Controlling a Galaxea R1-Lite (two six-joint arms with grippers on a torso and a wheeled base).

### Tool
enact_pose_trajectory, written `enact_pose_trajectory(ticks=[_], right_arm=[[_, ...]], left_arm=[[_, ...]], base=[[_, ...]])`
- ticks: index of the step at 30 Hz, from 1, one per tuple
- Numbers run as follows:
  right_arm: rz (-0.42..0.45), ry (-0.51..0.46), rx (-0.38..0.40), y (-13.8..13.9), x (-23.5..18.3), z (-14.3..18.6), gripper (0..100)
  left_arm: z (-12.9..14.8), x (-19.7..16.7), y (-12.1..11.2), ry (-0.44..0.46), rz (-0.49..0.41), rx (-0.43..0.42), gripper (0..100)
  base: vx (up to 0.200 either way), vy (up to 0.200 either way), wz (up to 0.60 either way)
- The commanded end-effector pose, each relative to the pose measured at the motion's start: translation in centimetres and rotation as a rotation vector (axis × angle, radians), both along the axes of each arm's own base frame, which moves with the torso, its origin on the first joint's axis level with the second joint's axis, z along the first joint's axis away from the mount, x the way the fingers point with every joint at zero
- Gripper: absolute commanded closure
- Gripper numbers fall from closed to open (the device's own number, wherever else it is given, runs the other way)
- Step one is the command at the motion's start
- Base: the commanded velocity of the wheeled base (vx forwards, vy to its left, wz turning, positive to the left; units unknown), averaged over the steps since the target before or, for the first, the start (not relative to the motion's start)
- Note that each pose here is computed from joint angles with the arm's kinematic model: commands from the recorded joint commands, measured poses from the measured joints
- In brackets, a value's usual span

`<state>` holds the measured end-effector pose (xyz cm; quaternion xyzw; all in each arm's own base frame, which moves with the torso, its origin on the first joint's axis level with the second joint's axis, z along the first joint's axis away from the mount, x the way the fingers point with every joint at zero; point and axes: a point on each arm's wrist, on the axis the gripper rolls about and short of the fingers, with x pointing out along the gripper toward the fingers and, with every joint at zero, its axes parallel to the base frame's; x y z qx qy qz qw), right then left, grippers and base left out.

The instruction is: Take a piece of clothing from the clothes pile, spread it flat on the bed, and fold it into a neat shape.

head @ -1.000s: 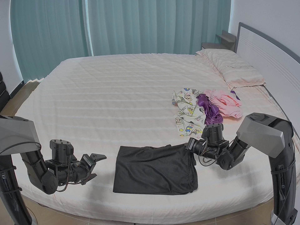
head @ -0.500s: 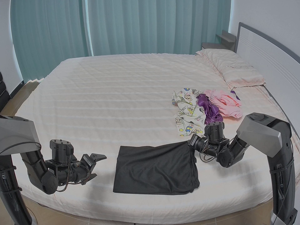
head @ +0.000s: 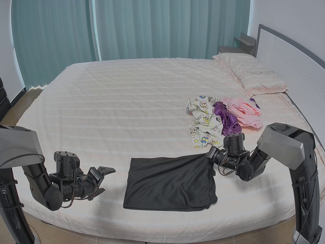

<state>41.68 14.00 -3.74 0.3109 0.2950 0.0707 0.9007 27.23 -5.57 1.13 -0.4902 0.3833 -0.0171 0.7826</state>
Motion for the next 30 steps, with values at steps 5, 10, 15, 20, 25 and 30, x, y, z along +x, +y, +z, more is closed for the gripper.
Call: enact_pose_trajectory(ticks=[5,10,15,20,25,30], right_arm=[[0.004,0.009,-0.01,-0.1,-0.4,-0.1,0],[-0.004,-0.012,-0.009,-0.5,-0.2,0.7,0],[-0.001,-0.014,-0.006,-1.3,-2.7,3.7,0],[0.046,0.091,-0.035,-1.2,-7.7,3.4,0],[0.082,0.181,-0.036,-0.6,-11.9,2.3,0],[0.066,0.211,0.04,-0.2,-13.9,1.7,0]], left_arm=[[0.0,0.0,0.0,0.002,0.001,0.0,0],[0.0,0.0,0.0,0.002,0.001,0.0,0],[0.0,0.0,0.0,0.002,0.001,0.0,0],[0.0,0.0,0.0,0.002,0.001,0.0,0],[0.0,0.0,0.0,0.002,0.001,0.0,0],[0.0,0.0,0.0,0.001,0.0,0.001,0]], base=[[0.0,0.0,0.0],[0.0,0.0,0.0],[0.0,0.0,0.0],[0.0,0.0,0.0],[0.0,0.0,0.0],[0.0,0.0,0.0]])
